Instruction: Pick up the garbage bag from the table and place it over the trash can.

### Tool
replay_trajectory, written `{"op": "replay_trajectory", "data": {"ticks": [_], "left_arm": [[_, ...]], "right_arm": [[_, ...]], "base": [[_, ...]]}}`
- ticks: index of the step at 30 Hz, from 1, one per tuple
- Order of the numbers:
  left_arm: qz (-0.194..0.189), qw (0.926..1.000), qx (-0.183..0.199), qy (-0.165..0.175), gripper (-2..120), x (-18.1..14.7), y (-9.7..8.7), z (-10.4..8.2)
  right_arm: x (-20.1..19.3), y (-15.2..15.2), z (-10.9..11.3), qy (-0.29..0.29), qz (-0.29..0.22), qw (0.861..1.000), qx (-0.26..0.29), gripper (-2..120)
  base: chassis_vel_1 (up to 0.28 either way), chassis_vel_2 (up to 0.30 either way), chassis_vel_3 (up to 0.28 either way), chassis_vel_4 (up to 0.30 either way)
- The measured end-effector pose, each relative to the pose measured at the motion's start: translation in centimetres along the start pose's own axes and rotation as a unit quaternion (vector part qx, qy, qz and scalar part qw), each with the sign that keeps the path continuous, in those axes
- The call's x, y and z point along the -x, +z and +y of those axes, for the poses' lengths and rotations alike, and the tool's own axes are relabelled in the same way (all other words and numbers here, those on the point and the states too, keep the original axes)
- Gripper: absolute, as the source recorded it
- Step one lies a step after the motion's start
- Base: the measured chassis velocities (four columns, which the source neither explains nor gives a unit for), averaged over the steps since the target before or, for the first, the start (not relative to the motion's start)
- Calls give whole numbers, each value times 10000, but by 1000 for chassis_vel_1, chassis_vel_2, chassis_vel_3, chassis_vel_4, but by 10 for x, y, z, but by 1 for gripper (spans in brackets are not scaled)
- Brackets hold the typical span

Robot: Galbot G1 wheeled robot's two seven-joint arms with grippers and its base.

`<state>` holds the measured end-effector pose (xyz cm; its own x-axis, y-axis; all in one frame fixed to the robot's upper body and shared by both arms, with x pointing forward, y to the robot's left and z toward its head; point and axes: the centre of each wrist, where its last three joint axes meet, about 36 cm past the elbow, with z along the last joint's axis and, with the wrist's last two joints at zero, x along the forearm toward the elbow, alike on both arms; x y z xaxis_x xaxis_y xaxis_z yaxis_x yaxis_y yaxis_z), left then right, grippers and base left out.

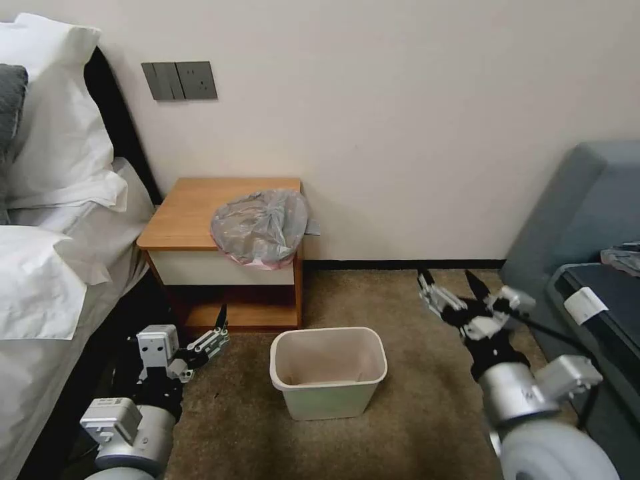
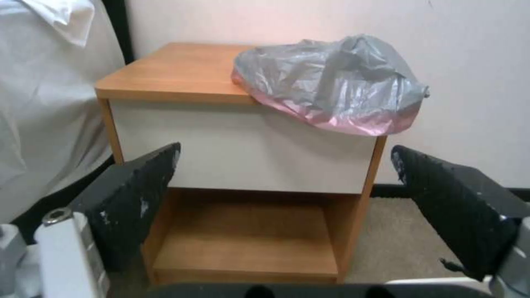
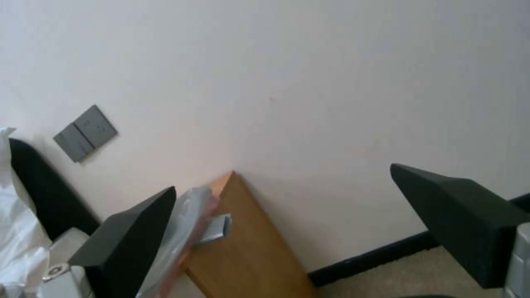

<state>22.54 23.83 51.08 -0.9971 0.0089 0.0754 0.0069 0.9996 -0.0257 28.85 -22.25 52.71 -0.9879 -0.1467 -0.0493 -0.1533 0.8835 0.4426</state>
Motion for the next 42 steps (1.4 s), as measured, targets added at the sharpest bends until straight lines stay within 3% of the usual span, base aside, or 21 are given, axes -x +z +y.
{"op": "replay_trajectory", "data": {"ticks": [4,6,13,17,22,25,28,29,31,35,37,38,40,42], "left_arm": [[44,10000,-25,25,100,-1,1,1],[80,9999,-65,48,100,-1,1,1],[105,9999,-88,50,100,-1,1,2],[156,9997,-163,45,100,-3,2,5],[261,9990,-372,16,100,-8,4,13],[264,9989,-388,14,100,-8,4,13],[261,9989,-395,16,100,-8,4,14],[261,9989,-395,16,100,-8,4,14],[203,9989,-413,42,100,-8,3,15],[75,9989,-447,98,100,-6,2,17],[55,9989,-452,107,100,-6,1,17],[55,9989,-452,107,100,-6,1,17],[51,9989,-453,110,100,-6,1,17],[50,9989,-454,109,100,-6,1,17]], "right_arm": [[18,5,-7,-105,120,9994,322,100],[40,13,-14,-198,357,9958,817,100],[85,47,-38,-201,800,9910,1053,100],[105,54,-39,-344,838,9892,1151,100],[143,69,-31,-504,980,9798,1668,100],[159,80,-33,-499,1182,9688,2123,100],[180,92,-41,-599,1523,9421,2926,100],[180,92,-41,-599,1523,9421,2926,100],[193,97,-50,-740,1666,9255,3320,100],[208,101,-54,-957,1849,9081,3634,100],[220,102,-50,-1167,1957,8917,3912,100],[220,102,-50,-1167,1957,8917,3912,100],[233,104,-42,-1368,2033,8754,4167,100],[240,106,-38,-1446,2048,8692,4261,100]], "base": [[0,0,0,0],[0,0,0,0],[0,0,0,0],[0,0,0,0],[0,0,0,0],[0,0,0,0],[0,0,0,0],[0,0,0,0],[0,0,0,0],[0,0,0,0],[0,0,0,0],[0,0,0,0],[0,0,0,0],[0,0,0,0]]}}
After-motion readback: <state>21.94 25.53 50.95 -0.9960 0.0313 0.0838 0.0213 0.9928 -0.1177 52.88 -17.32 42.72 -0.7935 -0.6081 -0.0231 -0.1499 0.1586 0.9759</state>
